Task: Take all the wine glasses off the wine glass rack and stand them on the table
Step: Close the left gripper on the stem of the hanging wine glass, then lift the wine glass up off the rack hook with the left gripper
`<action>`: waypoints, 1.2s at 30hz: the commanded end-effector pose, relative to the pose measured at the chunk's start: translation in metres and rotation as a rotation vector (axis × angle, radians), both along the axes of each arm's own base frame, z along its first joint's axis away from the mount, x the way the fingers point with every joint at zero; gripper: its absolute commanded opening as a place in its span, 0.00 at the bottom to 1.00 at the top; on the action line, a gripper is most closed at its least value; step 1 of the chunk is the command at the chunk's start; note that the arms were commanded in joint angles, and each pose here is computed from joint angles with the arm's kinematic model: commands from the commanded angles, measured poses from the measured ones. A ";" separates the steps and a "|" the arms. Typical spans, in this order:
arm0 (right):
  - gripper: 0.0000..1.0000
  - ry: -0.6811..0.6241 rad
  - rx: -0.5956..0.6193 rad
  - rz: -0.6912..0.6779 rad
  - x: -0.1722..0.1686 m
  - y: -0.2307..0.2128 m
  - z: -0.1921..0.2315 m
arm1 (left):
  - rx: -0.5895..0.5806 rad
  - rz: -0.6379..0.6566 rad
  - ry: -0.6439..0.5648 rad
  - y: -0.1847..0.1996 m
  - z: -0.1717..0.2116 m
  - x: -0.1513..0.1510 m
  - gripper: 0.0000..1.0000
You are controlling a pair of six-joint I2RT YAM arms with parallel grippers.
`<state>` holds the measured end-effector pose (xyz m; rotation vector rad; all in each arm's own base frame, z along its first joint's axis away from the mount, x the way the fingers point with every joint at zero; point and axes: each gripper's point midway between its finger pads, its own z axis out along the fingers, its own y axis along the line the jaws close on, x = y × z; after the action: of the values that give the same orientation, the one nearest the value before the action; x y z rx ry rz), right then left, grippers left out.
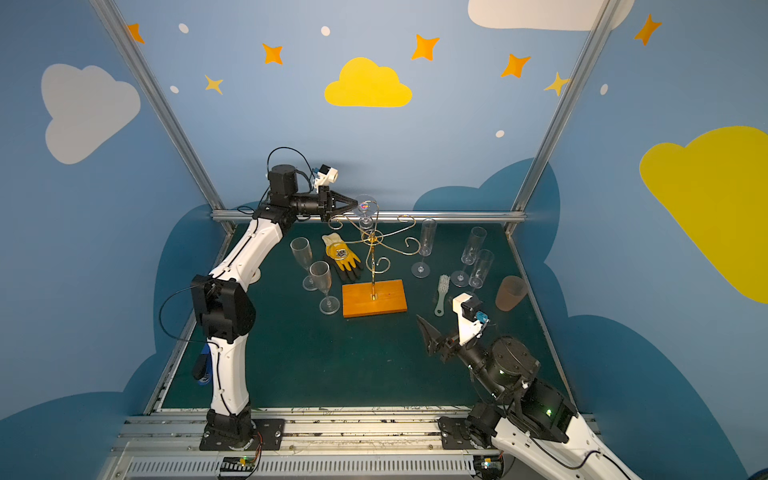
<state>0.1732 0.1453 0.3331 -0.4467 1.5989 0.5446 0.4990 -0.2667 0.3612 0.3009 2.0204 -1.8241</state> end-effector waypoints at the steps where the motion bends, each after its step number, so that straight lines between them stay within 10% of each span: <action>1: 0.91 -0.011 0.038 0.001 -0.005 -0.006 0.013 | -0.027 0.055 -0.040 0.009 0.022 0.002 0.03; 36: 0.91 -0.004 0.051 0.000 -0.006 -0.008 0.014 | -0.096 0.075 -0.016 -0.004 0.062 -0.004 0.03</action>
<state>0.1708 0.1432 0.3311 -0.4356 1.6116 0.5601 0.5101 -0.2712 0.3829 0.1178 1.9881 -1.8776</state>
